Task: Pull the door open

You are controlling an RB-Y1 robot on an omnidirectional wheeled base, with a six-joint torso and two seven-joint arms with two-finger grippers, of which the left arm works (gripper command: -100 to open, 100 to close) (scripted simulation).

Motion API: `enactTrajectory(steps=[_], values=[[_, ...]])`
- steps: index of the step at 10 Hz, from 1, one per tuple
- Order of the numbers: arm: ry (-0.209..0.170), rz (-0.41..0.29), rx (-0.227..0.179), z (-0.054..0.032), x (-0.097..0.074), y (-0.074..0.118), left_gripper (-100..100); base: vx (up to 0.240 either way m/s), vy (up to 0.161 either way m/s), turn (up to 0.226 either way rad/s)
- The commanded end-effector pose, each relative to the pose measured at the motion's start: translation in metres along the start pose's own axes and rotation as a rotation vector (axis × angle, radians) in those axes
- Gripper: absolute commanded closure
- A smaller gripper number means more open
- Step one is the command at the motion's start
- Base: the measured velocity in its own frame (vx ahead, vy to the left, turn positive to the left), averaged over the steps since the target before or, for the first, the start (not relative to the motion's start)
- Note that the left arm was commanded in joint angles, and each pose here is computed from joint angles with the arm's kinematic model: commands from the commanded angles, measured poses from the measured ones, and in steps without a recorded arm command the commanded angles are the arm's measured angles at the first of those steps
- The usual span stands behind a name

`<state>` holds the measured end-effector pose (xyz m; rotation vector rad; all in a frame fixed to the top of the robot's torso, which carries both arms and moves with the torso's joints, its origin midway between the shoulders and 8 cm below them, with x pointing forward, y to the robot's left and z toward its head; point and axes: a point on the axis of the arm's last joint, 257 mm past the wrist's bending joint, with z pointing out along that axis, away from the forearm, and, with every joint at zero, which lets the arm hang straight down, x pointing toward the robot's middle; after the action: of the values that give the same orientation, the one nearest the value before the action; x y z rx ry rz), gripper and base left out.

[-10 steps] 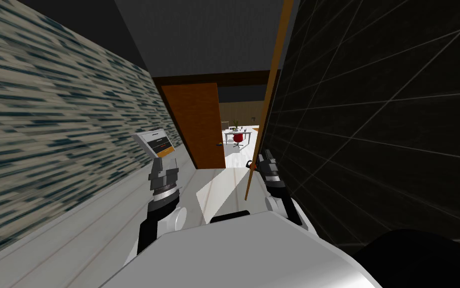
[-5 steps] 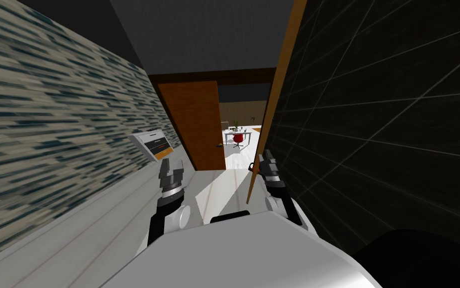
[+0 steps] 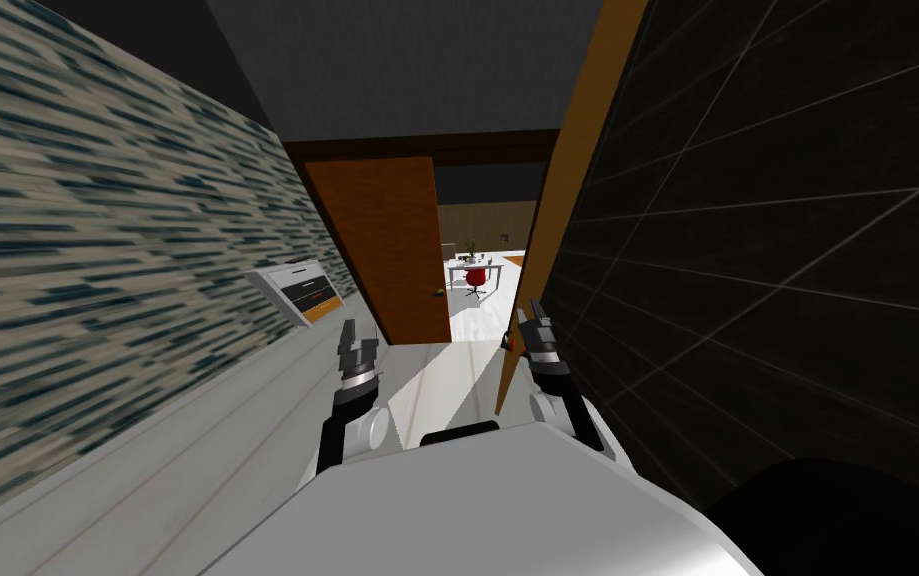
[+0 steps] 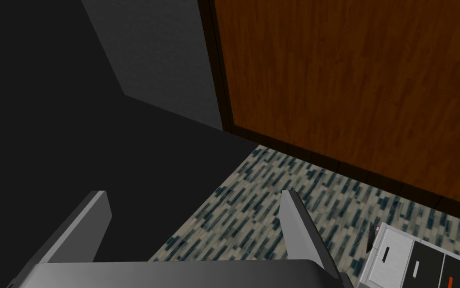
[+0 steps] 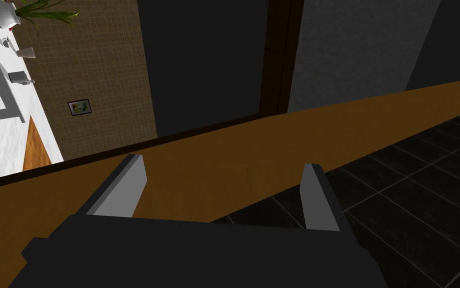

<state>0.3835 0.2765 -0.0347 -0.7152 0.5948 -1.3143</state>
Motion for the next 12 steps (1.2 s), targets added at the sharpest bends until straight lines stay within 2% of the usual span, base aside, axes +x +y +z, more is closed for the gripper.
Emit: enactTrajectory(steps=[1,6,12], values=[[0.002,-0.013,-0.019,-0.0023,0.003,0.012,-100,0.086,0.037,-0.022],[0.01,-0.052,-0.088,-0.0118,0.015,0.053,-100,0.088,0.032,-0.024],[0.019,-0.092,-0.18,-0.0275,0.033,0.104,-100,0.094,0.03,-0.032]])
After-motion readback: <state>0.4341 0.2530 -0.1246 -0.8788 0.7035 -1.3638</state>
